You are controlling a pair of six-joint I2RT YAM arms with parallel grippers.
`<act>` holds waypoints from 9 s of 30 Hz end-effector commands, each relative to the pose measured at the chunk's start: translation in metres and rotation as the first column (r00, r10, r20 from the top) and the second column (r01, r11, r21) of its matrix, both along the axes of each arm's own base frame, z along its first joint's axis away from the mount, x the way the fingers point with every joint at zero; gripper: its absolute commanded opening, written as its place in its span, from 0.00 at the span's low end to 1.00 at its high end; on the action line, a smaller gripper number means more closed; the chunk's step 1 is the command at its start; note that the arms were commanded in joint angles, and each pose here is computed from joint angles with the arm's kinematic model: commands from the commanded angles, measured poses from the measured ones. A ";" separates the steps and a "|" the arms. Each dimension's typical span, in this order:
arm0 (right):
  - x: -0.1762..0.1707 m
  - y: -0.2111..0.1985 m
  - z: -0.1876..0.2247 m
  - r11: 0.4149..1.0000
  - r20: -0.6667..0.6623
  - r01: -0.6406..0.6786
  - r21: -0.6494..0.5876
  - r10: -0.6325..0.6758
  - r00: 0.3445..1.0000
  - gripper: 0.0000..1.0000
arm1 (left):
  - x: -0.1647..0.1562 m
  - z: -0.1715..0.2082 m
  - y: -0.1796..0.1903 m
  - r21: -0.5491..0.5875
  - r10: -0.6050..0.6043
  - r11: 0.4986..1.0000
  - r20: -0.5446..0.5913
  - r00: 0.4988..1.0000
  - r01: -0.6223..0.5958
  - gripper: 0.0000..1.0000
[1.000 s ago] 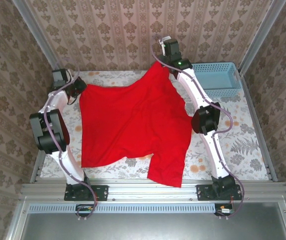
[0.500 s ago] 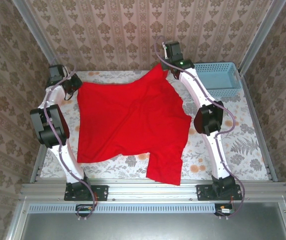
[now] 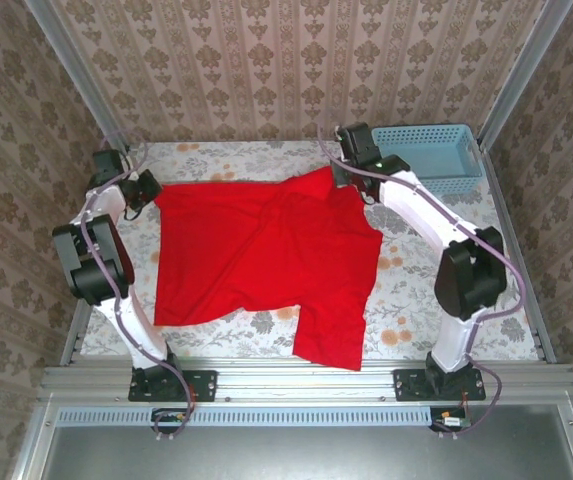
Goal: Fold the inside-out t-shirt
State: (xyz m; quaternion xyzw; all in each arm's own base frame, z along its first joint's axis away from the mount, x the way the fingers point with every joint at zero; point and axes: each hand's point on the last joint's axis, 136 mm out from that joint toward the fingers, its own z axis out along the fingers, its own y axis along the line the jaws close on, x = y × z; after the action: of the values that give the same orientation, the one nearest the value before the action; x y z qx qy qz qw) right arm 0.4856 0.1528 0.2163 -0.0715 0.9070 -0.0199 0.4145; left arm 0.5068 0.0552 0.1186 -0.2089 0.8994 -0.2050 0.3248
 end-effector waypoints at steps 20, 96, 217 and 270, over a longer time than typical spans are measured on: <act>-0.106 -0.030 -0.093 0.973 -0.210 0.167 0.160 -0.132 0.969 0.00 | -0.096 -0.039 -0.006 0.023 0.137 0.991 -0.120 0.983 -0.135 0.04; 0.098 -0.031 -0.043 0.882 -0.185 0.201 0.426 -0.132 0.974 0.54 | -0.064 0.023 -0.015 0.153 0.236 0.965 -0.144 0.961 -0.214 0.91; -0.120 0.006 -0.007 0.985 -0.143 0.122 0.124 -0.104 0.984 0.00 | -0.195 0.000 -0.037 0.084 0.416 0.909 -0.107 0.903 -0.409 0.00; 0.098 -0.005 -0.067 0.986 -0.166 0.157 -0.065 -0.165 0.972 0.47 | -0.073 -0.036 0.016 0.286 0.423 0.892 -0.264 0.866 -0.349 0.39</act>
State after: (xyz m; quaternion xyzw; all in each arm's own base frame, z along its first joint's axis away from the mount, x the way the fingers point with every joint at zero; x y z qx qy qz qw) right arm 0.5940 0.1593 0.1413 0.0060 0.9369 -0.0440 0.3469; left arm 0.4376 0.0632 0.0630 -0.3812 0.8976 -0.0063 0.2214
